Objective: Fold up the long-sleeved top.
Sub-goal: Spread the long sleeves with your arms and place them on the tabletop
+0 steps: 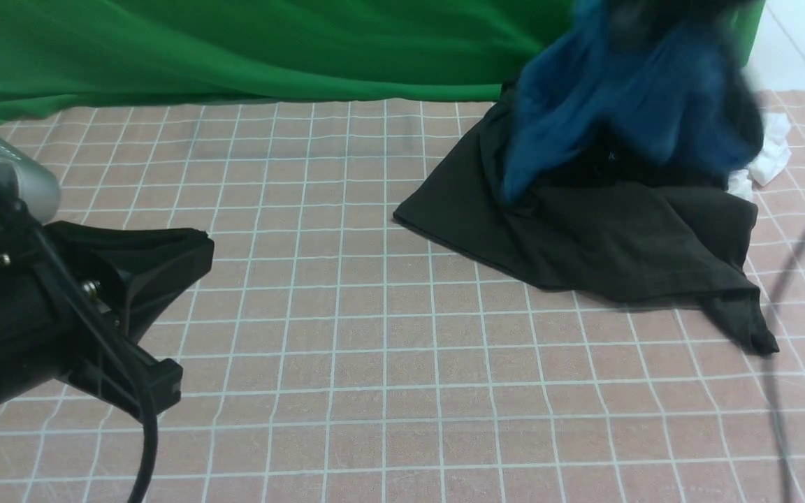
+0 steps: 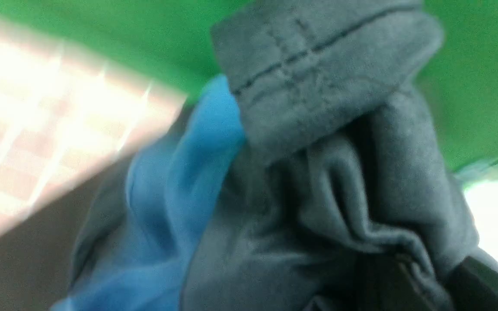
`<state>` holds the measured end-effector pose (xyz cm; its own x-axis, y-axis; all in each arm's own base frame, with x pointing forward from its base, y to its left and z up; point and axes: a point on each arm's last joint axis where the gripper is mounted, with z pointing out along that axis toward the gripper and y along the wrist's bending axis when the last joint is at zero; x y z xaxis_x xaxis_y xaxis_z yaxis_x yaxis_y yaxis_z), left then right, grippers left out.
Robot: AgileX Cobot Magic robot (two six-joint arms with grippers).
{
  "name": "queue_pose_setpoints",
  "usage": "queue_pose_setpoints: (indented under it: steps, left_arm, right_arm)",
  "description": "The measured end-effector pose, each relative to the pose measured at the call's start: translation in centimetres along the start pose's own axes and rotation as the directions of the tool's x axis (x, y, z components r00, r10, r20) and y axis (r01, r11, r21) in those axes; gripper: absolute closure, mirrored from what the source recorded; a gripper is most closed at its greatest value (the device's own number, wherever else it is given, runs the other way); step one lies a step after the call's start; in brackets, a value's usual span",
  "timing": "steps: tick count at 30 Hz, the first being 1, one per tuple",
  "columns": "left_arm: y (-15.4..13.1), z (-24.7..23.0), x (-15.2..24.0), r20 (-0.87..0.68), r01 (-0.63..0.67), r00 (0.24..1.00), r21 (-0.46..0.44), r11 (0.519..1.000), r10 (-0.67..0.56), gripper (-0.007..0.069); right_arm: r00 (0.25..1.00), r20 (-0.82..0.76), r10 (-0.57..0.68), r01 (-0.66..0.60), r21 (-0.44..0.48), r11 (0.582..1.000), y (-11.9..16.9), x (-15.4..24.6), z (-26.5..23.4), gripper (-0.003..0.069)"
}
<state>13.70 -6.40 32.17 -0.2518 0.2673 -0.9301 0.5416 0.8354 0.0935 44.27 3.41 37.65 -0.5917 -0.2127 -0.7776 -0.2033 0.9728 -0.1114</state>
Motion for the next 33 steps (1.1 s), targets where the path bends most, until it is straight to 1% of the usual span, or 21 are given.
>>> queue_pose_setpoints:
  steps: [2,3,7,8,11,14,19,23,24,25,28,29,30,31,32,33]
  left_arm:
    - [0.0,0.0,0.0,-0.001,-0.004,1.000,-0.001,1.000,0.004,0.0606]
    - [0.0,0.0,0.0,-0.001,-0.004,1.000,-0.001,1.000,0.004,0.0606]
    - [0.0,0.0,0.0,-0.001,-0.004,1.000,-0.001,1.000,0.004,0.0606]
    - [0.0,0.0,0.0,-0.001,-0.004,1.000,-0.001,1.000,0.004,0.0606]
    - [0.0,0.0,0.0,-0.002,-0.006,1.000,-0.002,1.000,0.006,0.0606]
    - [0.0,0.0,0.0,-0.002,-0.006,1.000,-0.002,1.000,0.006,0.0606]
    - [0.0,0.0,0.0,-0.002,-0.006,1.000,-0.002,1.000,0.006,0.0606]
    - [0.0,0.0,0.0,-0.002,-0.007,1.000,-0.002,1.000,0.007,0.0606]
    - [0.0,0.0,0.0,-0.002,-0.007,1.000,-0.002,1.000,0.007,0.0606]
    - [0.0,0.0,0.0,-0.002,-0.007,1.000,-0.002,1.000,0.007,0.0606]
    - [0.0,0.0,0.0,-0.005,-0.007,1.000,0.000,1.000,0.007,0.0606]
    - [0.0,0.0,0.1,-0.006,-0.007,1.000,0.001,1.000,0.007,0.0606]
    - [0.0,0.0,0.1,-0.010,-0.007,1.000,0.005,1.000,0.007,0.0606]
    - [-0.1,0.0,0.1,-0.011,-0.007,1.000,0.006,1.000,0.007,0.0606]
    - [-0.1,0.0,0.2,-0.017,-0.011,1.000,0.009,1.000,0.011,0.0606]
    - [-0.1,0.0,0.2,-0.017,-0.011,1.000,0.009,1.000,0.011,0.0606]
  right_arm:
    - [0.998,0.060,0.013,-0.015,0.032,0.999,-1.2,-0.9,-2.6,0.0544]
    - [0.993,0.118,0.025,-0.034,0.070,0.997,-2.7,-1.6,-5.2,0.0544]
    - [0.976,0.208,0.061,-0.096,0.162,0.982,-6.2,-2.0,-10.1,0.0544]
    - [0.971,0.226,0.077,-0.123,0.197,0.973,-7.6,-1.7,-11.4,0.0544]
    - [0.962,0.248,0.111,-0.177,0.259,0.950,-10.0,-1.1,-13.2,0.0544]
    - [0.957,0.251,0.147,-0.223,0.306,0.925,-12.1,-0.3,-14.0,0.0544]
    - [0.953,0.229,0.196,-0.266,0.336,0.903,-14.0,0.7,-13.7,0.0544]
    - [0.957,0.171,0.234,-0.281,0.347,0.895,-14.7,1.6,-11.7,0.0544]
    - [0.959,0.115,0.259,-0.283,0.345,0.895,-15.0,2.3,-10.1,0.0544]
    - [0.959,0.107,0.263,-0.284,0.344,0.895,-15.1,2.4,-9.9,0.0544]
    - [0.934,-0.065,0.351,-0.311,0.330,0.891,-15.5,4.8,-6.2,0.0538]
    - [0.930,-0.080,0.358,-0.314,0.329,0.891,-15.6,5.0,-5.8,0.0532]
    - [0.897,-0.160,0.412,-0.346,0.327,0.879,-15.5,6.1,-4.6,0.0484]
    - [0.893,-0.167,0.418,-0.350,0.327,0.878,-15.5,6.3,-4.5,0.0475]
    - [0.861,-0.225,0.456,-0.373,0.330,0.867,-15.4,7.1,-3.8,0.0347]
    - [0.861,-0.225,0.456,-0.373,0.330,0.867,-15.4,7.1,-3.7,0.0332]
